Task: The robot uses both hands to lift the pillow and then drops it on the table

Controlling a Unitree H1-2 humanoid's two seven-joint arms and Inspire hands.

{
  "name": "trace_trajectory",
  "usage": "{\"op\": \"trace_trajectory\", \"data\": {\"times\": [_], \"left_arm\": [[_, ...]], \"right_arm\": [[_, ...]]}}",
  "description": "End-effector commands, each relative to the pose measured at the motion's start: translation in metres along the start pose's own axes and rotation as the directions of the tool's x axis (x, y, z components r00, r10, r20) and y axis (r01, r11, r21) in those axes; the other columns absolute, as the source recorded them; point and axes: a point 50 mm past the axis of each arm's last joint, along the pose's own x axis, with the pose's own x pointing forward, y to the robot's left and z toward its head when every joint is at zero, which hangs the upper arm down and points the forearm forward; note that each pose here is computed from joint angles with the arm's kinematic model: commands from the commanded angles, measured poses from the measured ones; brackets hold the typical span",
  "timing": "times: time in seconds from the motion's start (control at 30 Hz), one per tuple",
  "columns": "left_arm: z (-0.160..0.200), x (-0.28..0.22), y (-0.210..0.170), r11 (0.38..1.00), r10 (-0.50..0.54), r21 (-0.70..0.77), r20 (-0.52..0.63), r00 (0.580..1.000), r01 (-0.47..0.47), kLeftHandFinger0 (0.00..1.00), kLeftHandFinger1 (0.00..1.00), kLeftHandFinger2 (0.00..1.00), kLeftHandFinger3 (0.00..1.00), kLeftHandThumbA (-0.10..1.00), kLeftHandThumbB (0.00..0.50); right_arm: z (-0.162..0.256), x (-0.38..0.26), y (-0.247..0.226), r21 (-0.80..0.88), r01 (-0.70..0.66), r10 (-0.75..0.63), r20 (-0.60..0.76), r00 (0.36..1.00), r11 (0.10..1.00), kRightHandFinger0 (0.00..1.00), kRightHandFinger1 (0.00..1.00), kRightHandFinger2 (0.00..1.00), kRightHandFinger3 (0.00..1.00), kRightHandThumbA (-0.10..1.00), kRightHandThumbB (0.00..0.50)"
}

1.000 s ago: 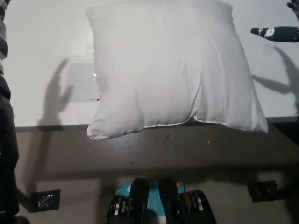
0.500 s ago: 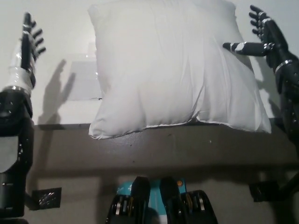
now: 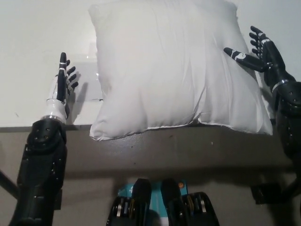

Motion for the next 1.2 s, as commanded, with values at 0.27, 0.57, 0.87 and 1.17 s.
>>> {"op": "trace_trajectory", "data": {"times": [0.27,0.57,0.87,1.17], "left_arm": [[0.018,0.003,-0.060,0.998,-0.065,-0.005,0.111,0.992,0.066,1.00,1.00,1.00,1.00,1.00,0.268],[0.019,0.003,-0.098,0.991,-0.109,-0.064,0.111,0.988,0.116,1.00,1.00,1.00,1.00,1.00,0.270],[0.021,-0.007,-0.150,0.980,-0.157,-0.101,0.116,0.981,0.168,1.00,1.00,1.00,1.00,1.00,0.256],[0.016,-0.016,-0.184,0.978,-0.204,-0.028,0.121,0.971,0.209,1.00,1.00,1.00,1.00,1.00,0.279]], "right_arm": [[-0.006,-0.005,0.016,0.153,-0.010,0.004,0.036,0.999,0.988,1.00,1.00,1.00,1.00,1.00,0.406],[-0.025,-0.016,0.035,0.161,-0.016,0.018,-0.009,1.000,0.987,1.00,1.00,1.00,1.00,1.00,0.500],[-0.033,-0.021,0.072,0.232,-0.054,0.061,-0.025,0.998,0.971,1.00,1.00,1.00,1.00,1.00,0.425],[-0.032,-0.028,0.111,0.218,-0.108,0.112,-0.007,0.994,0.970,1.00,1.00,1.00,1.00,1.00,0.407]]}}
